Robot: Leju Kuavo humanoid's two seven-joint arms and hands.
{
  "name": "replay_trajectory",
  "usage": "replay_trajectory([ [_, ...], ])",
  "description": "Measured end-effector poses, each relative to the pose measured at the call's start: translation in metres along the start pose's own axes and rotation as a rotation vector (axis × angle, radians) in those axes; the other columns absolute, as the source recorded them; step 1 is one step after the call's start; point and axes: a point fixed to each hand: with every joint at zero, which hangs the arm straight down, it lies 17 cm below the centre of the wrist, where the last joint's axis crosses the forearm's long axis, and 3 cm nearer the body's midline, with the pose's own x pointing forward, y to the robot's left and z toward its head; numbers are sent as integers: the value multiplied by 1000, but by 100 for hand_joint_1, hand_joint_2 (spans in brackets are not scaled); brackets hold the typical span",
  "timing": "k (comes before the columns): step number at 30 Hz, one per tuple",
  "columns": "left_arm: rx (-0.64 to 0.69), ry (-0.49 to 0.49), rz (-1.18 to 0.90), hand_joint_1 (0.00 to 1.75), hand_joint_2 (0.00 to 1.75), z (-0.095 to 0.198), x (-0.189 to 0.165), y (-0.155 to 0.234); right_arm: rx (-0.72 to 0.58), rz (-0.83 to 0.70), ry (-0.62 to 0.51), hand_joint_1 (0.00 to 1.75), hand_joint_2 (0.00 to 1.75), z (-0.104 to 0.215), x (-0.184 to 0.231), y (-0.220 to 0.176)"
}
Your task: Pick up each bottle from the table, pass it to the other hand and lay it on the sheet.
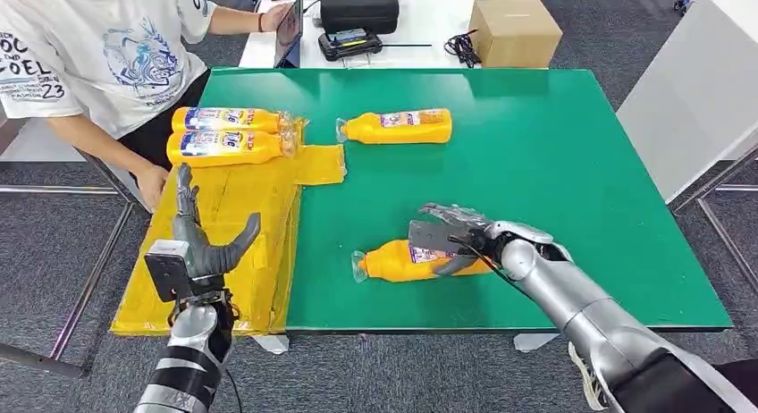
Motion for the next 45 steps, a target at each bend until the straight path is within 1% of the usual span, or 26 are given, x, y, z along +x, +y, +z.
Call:
replay_trajectory([
  [3,-3,12,20,0,175,2,-2,-4,33,17,5,0,175,-5,6,-2],
  [7,-10,23,46,0,175,1,-2,-11,108,38,15,0,175,-9,11,5],
  [13,-10,24,49,0,175,1,-2,-12,120,41,16,0,175,-9,13,5],
  [18,-20,33,58,0,175,-1,-4,-19,207,45,28,0,175,-6,15,15],
  [22,-30,39,59,0,175,1,-6,-23,245,49,45,0,175,-1,8,19],
  [28,-30,43,56,0,175,1,-7,-24,260,46,65,0,175,8,-2,18],
  [38,-31,53,57,0,175,3,-10,-24,283,123,141,0,175,24,-34,27],
  [45,-32,56,56,0,175,4,-12,-24,303,141,157,0,175,27,-42,34],
])
